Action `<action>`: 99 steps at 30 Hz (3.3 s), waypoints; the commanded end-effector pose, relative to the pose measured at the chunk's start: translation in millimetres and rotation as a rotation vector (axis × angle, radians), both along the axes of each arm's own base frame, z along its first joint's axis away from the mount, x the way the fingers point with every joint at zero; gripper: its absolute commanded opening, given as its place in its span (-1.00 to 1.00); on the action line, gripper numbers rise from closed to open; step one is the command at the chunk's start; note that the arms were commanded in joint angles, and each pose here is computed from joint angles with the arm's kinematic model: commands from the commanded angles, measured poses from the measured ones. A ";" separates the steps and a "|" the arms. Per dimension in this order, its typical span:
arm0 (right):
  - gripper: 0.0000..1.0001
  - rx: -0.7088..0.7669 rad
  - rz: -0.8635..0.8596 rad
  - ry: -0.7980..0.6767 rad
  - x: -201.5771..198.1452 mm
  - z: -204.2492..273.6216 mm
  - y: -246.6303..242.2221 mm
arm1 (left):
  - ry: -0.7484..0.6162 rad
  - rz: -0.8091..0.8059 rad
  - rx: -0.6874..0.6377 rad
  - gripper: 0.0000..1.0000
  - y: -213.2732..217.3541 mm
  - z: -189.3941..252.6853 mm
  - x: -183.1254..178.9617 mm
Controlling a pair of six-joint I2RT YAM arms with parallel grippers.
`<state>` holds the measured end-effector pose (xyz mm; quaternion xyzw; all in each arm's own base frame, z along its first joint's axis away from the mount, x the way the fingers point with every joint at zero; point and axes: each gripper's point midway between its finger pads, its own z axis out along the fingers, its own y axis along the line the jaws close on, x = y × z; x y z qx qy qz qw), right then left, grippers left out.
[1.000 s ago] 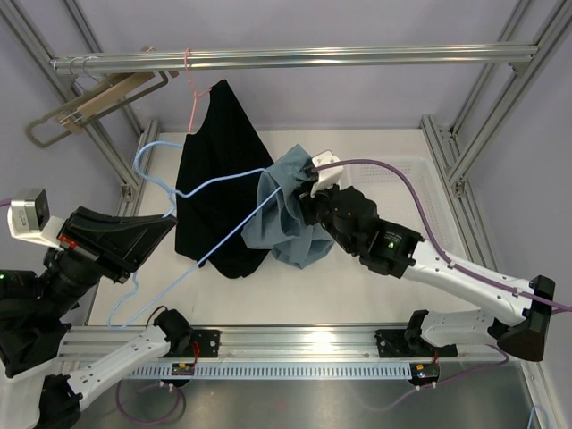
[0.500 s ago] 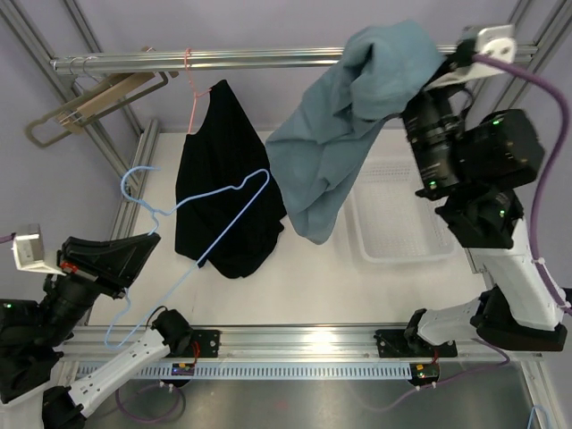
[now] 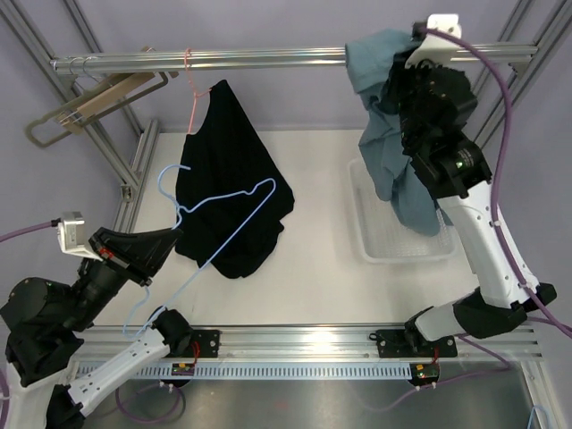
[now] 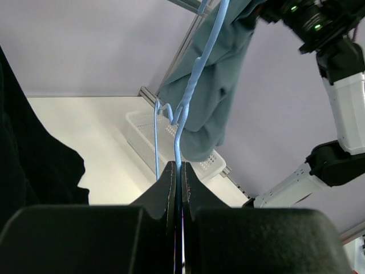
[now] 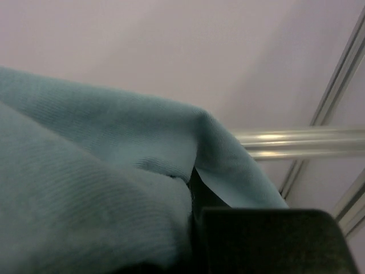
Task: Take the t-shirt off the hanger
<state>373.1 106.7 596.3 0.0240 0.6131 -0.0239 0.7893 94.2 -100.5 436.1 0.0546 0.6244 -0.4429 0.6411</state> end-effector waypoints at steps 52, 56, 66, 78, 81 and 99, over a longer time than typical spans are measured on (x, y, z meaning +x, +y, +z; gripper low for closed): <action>0.96 0.357 0.075 0.765 -35.9 -384.2 -31.9 | 0.068 0.156 0.091 -1.00 -165.1 46.4 211.7; 0.28 0.311 -0.039 0.842 -8.4 -412.2 -41.7 | 0.080 0.113 0.103 -1.00 -176.2 39.7 212.4; -1.00 0.398 -0.268 0.522 -37.0 -328.8 -97.9 | 0.062 0.103 0.116 -1.00 -178.7 42.2 212.4; -0.64 0.456 -0.390 0.706 -21.8 -417.1 -119.6 | 0.043 0.113 0.129 -1.00 -184.8 52.6 221.7; 0.49 0.449 -0.307 0.660 -40.5 -377.7 -114.0 | 0.042 0.118 0.120 -1.00 -187.3 56.3 230.0; 0.99 0.537 0.300 0.383 -151.2 -270.9 -42.5 | 0.057 0.148 0.117 -1.00 -218.9 62.4 323.2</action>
